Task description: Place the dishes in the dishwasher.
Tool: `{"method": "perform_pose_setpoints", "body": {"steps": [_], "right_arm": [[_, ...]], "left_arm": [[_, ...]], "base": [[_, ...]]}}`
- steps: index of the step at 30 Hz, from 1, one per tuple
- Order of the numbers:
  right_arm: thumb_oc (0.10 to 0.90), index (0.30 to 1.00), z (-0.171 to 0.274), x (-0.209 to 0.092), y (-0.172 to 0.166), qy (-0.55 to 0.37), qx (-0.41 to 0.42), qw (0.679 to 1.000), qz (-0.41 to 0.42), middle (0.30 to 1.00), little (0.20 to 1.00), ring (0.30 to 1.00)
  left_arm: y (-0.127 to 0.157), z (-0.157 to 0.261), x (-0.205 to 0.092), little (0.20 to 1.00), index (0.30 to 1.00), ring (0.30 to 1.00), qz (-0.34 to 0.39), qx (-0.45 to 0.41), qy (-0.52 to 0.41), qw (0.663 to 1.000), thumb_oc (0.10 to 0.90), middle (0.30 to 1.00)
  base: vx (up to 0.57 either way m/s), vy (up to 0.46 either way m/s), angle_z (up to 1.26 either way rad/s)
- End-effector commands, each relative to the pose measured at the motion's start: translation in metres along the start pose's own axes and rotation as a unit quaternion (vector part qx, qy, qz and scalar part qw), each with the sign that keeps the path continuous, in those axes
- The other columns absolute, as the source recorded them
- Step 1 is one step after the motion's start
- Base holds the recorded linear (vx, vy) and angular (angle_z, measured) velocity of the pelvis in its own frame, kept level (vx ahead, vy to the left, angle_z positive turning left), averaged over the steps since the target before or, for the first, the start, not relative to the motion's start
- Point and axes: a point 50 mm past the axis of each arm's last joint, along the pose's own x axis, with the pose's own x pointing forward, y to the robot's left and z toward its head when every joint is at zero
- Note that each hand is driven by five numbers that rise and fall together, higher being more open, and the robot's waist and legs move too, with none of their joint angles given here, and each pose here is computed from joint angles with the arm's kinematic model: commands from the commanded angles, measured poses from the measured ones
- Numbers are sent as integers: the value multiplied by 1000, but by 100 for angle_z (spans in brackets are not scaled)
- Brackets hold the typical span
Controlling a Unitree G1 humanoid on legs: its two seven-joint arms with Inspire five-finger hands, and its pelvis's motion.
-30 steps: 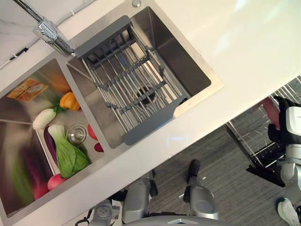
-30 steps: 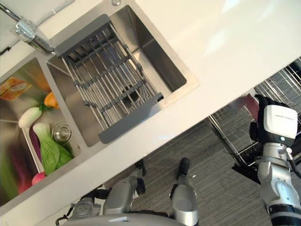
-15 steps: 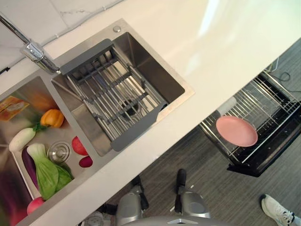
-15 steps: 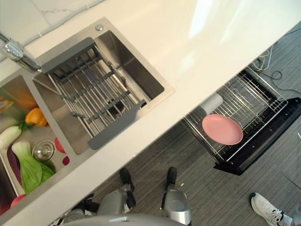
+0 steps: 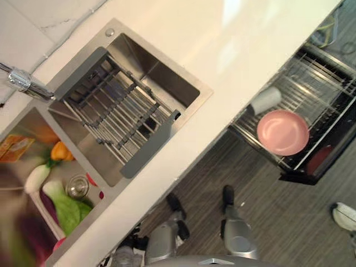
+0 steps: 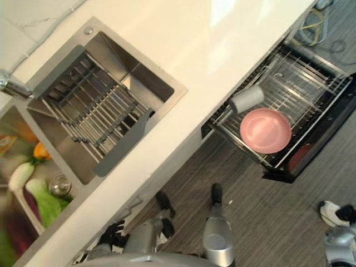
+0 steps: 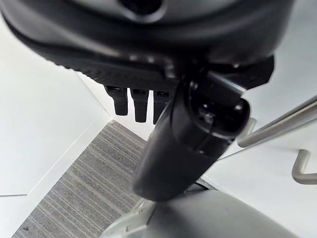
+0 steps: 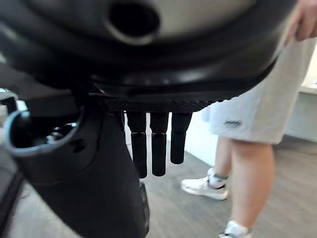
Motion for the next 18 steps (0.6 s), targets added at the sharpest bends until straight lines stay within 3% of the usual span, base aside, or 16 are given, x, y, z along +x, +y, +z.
{"method": "perform_pose_setpoints", "body": {"steps": [1, 9, 18], "right_arm": [[400, 300, 61, 30, -39, -114, 7, 987, -110, 300, 300, 300], [400, 300, 142, 34, -42, -244, -4, 964, -103, 300, 300, 300], [400, 300, 210, 42, -37, -303, -9, 949, -84, 300, 300, 300]], "left_arm": [[-1, 45, 10, 900, 900, 900, 8, -32, -74, 997, 800, 900], [-13, 44, 3, 900, 900, 900, -34, -110, -85, 990, 800, 900], [-22, 29, 1, 900, 900, 900, -73, -41, -63, 995, 800, 900]], "base": [[45, -14, -1], [22, -44, 27], [18, -41, 40]]}}
